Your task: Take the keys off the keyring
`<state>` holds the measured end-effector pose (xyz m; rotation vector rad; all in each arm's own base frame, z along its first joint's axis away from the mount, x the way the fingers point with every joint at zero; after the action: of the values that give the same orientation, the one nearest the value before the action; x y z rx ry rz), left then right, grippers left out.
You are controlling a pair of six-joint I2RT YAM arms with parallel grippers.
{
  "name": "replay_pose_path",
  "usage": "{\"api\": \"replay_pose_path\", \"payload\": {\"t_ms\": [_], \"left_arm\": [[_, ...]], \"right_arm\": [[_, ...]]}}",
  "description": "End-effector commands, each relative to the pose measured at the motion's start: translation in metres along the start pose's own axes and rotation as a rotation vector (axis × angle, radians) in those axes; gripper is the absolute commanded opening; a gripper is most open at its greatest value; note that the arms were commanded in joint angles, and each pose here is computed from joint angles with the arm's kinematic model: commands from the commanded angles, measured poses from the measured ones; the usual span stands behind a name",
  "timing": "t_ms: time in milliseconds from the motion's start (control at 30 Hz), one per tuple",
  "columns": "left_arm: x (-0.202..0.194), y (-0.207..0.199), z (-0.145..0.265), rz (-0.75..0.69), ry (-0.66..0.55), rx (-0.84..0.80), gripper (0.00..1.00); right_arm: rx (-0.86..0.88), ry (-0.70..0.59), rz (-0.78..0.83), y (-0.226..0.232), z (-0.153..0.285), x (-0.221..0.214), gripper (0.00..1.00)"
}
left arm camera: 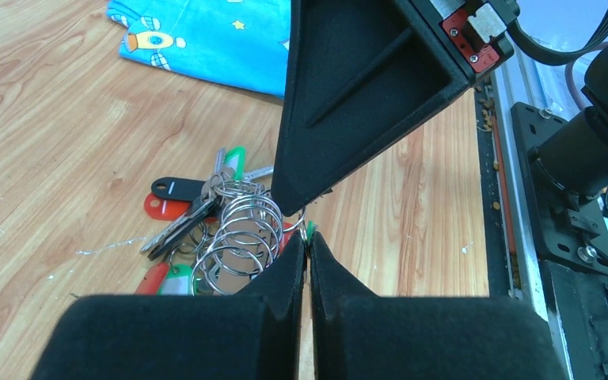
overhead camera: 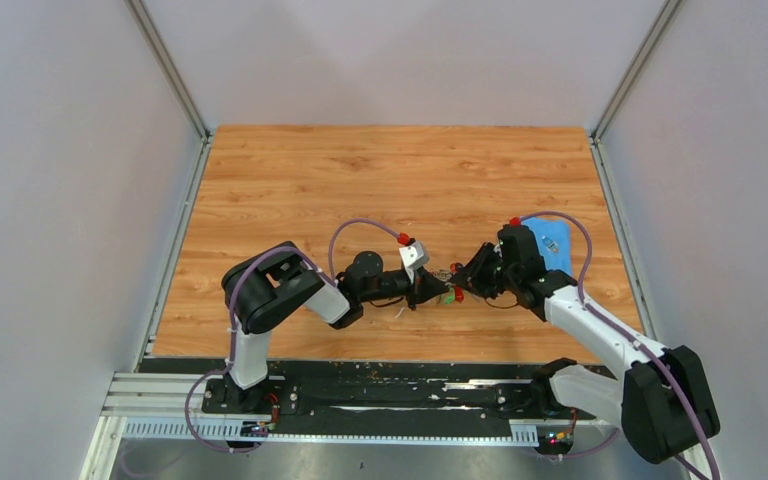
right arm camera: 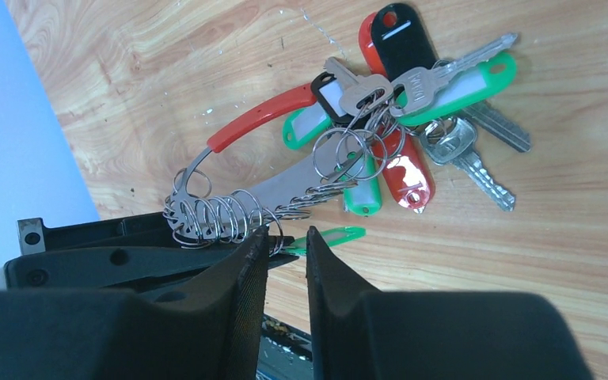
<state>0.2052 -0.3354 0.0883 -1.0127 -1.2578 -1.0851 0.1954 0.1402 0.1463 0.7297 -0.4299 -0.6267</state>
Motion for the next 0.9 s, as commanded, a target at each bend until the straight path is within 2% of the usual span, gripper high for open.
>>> {"api": "replay_pose_path", "payload": {"t_ms": [0,233,300,400,667,867], "left_arm": [[0.001,0.001,-0.004,-0.010,-0.018,-0.019,0.00],[0.000,0.000,-0.005,-0.005,-0.017,-0.023,0.00],[0.000,0.000,-0.005,-0.006,-0.019,-0.023,0.00],[0.000,0.001,-0.005,-0.005,-0.019,-0.020,0.00],[-0.001,0.002,-0.003,-0.002,-0.010,0.004,0.00],[-0.005,0.003,0.000,0.003,0.009,0.022,0.00]], "right_arm": [[0.041,-0.003,-0.073,0.002,-0.003,0.003,0.26],[0.073,0.012,-0.122,0.005,-0.007,0.002,0.20],[0.077,0.014,-0.124,0.005,-0.006,0.002,0.15],[0.074,0.014,-0.120,0.005,-0.005,0.002,0.02],[0.028,0.061,0.042,0.010,0.001,0.005,0.01],[0.021,0.163,0.186,0.018,0.007,0.005,0.01]]}}
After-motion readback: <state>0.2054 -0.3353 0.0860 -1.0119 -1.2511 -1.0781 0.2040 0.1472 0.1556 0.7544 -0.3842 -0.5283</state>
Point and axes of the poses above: each gripper's point midway between its finger pads, its own z axis back along the fingers, its own y axis along the line the jaws close on, x = y × z, the point moved 8 cm from there along z, back along the fingers, and after that the axes turned 14 degrees about -z, right-handed, at the moved point
